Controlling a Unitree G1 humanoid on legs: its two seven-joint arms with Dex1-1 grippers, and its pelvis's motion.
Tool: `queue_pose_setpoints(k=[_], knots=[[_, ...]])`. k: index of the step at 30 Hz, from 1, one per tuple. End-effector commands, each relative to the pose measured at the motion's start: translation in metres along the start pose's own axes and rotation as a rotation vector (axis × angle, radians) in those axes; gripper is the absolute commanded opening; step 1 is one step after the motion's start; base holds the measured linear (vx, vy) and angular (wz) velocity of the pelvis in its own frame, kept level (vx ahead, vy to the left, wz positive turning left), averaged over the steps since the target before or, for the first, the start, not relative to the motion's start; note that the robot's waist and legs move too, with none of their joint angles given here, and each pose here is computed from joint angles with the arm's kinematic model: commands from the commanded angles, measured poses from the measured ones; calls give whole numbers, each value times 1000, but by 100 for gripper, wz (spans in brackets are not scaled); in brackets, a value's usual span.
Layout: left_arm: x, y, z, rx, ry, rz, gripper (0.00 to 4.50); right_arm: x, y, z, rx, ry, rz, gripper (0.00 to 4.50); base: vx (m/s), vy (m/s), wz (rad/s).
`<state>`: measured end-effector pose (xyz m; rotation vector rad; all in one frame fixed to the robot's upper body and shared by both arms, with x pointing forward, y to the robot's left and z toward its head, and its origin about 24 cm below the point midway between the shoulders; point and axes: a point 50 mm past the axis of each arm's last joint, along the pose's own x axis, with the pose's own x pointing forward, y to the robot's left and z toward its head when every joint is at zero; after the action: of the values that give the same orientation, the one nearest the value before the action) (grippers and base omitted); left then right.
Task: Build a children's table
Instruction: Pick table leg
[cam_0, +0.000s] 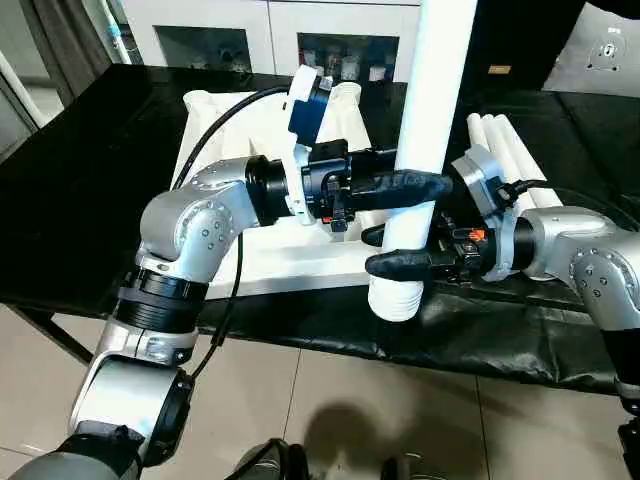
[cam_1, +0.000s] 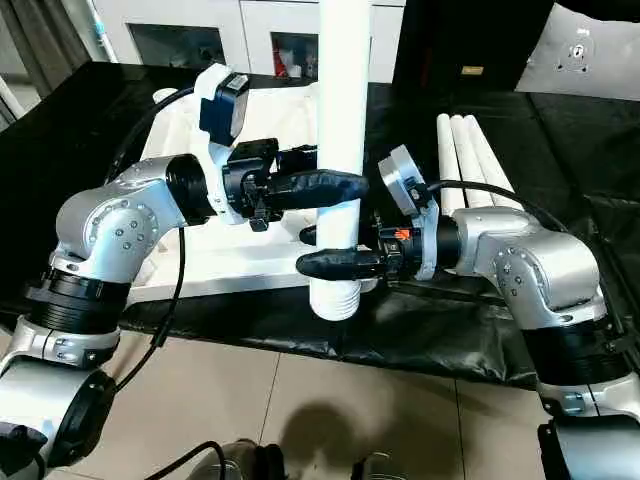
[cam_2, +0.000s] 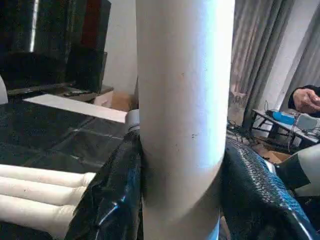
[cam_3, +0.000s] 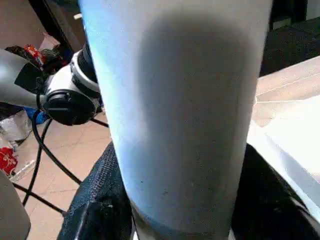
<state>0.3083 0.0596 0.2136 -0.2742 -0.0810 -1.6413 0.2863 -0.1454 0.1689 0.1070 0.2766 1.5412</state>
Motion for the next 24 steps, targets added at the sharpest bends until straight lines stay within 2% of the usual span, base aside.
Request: queue_pose_setpoints(k=[1, 5, 8, 9, 11, 18, 21, 24], knots=[[4, 0, 8, 40, 15, -12, 187, 2, 1, 0, -12, 4, 9, 197, 0, 0, 0], [4, 0, 8, 45, 21, -3, 187, 3, -1, -2, -14, 10, -11, 195, 0, 0, 0], [4, 0, 7, 71, 37, 16, 187, 3, -2, -3, 11, -17, -31, 194, 0, 0, 0], [5, -2, 8, 77, 32, 12, 222, 4, -1, -4, 11, -26, -34, 194, 0, 0, 0], [8, -6, 9, 64, 10, -1, 257, 6, 0, -7, 15, -51, -47, 194, 0, 0, 0], [4, -8, 7, 25, -44, 9, 257, 9, 2, -13, 22, -119, -92, 194, 0, 0, 0], [1, -7, 1, 15, -42, 31, 257, 10, 3, -13, 8, -161, -109, 194, 0, 0, 0], [-2, -7, -8, 11, -14, 52, 257, 12, 4, -18, -15, -151, -136, 193, 0, 0, 0]])
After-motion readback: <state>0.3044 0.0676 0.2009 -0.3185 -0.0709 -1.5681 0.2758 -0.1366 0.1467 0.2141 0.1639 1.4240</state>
